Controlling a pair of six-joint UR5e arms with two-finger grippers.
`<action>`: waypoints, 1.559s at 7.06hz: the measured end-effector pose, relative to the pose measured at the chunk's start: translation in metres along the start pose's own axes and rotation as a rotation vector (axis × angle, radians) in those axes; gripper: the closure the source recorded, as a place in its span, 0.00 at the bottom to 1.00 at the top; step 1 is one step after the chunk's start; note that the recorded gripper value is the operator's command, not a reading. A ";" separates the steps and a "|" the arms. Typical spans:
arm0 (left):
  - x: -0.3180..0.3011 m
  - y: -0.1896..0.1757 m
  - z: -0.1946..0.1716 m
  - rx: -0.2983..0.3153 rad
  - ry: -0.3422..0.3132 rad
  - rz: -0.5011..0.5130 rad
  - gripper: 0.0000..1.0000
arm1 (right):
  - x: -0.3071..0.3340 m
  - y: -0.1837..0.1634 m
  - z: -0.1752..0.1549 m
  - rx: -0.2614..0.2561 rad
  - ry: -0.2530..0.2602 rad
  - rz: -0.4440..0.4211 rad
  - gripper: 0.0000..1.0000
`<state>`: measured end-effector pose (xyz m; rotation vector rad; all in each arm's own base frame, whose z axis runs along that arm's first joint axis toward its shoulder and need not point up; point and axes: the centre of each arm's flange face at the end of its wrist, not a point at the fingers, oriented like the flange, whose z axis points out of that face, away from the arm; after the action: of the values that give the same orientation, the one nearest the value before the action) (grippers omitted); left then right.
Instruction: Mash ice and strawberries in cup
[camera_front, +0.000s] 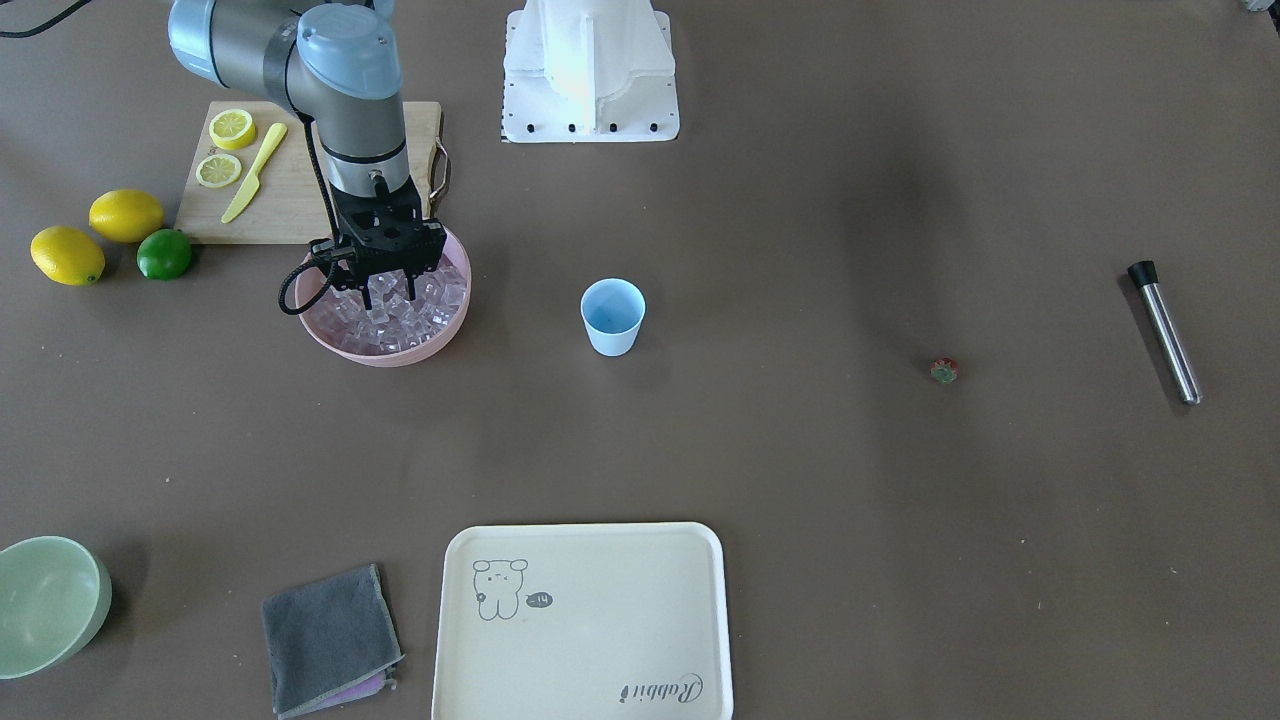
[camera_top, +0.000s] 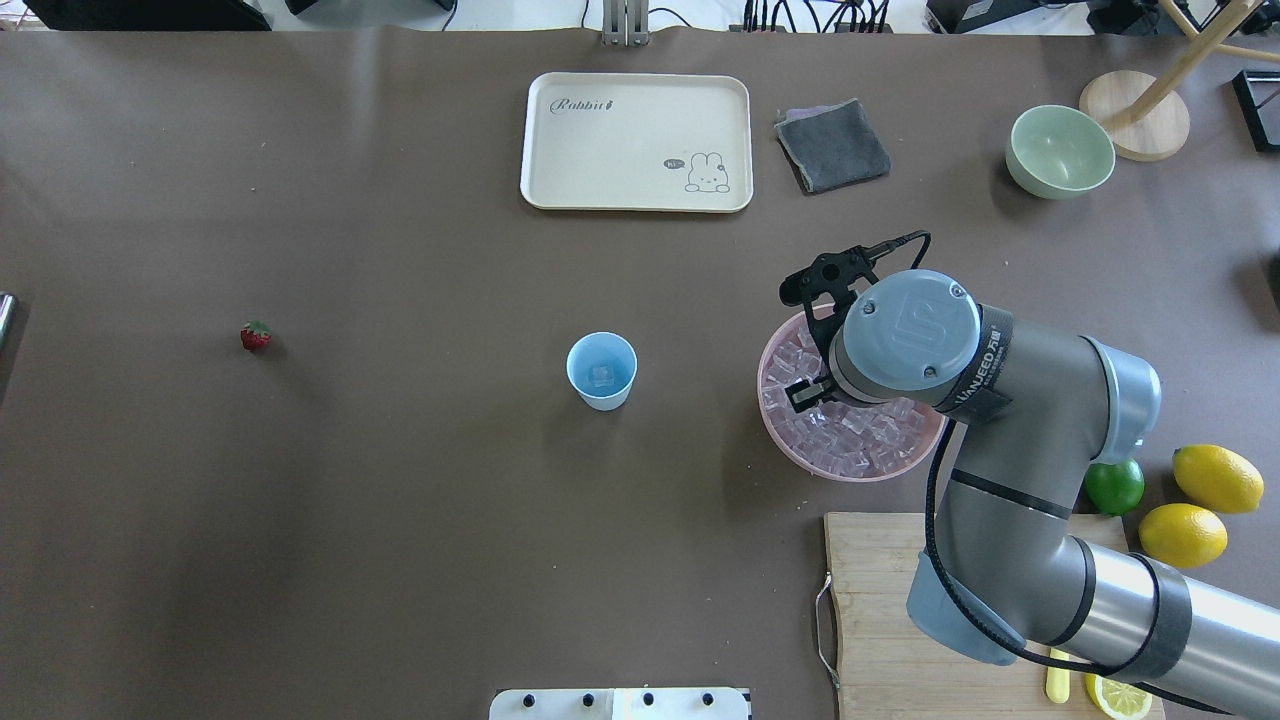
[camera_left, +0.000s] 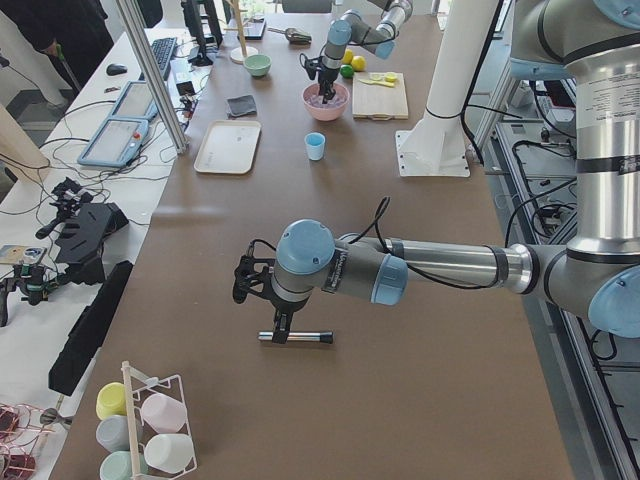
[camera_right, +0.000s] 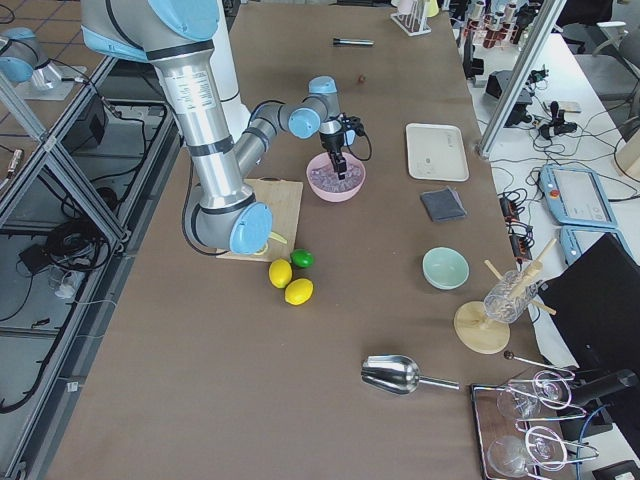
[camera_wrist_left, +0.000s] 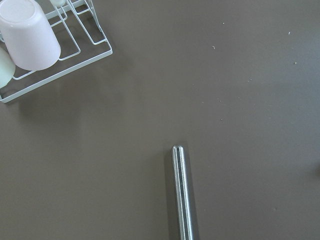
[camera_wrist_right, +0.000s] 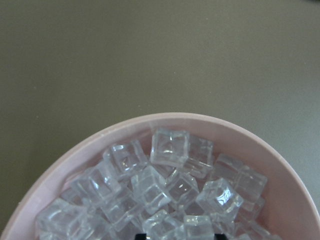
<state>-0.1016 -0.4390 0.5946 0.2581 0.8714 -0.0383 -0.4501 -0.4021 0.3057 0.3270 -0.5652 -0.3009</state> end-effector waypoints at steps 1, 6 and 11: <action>0.000 0.000 0.000 0.000 0.000 0.000 0.01 | 0.003 -0.002 0.000 0.000 0.003 -0.011 0.57; 0.002 0.000 -0.002 0.005 0.001 0.003 0.01 | 0.011 -0.008 -0.002 0.003 0.008 -0.016 0.55; 0.004 -0.001 -0.005 0.009 0.001 0.007 0.01 | 0.017 -0.009 0.002 -0.002 0.017 -0.021 0.62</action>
<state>-0.1023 -0.4383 0.5883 0.2697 0.8716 -0.0358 -0.4392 -0.4168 0.3120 0.3332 -0.5449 -0.3183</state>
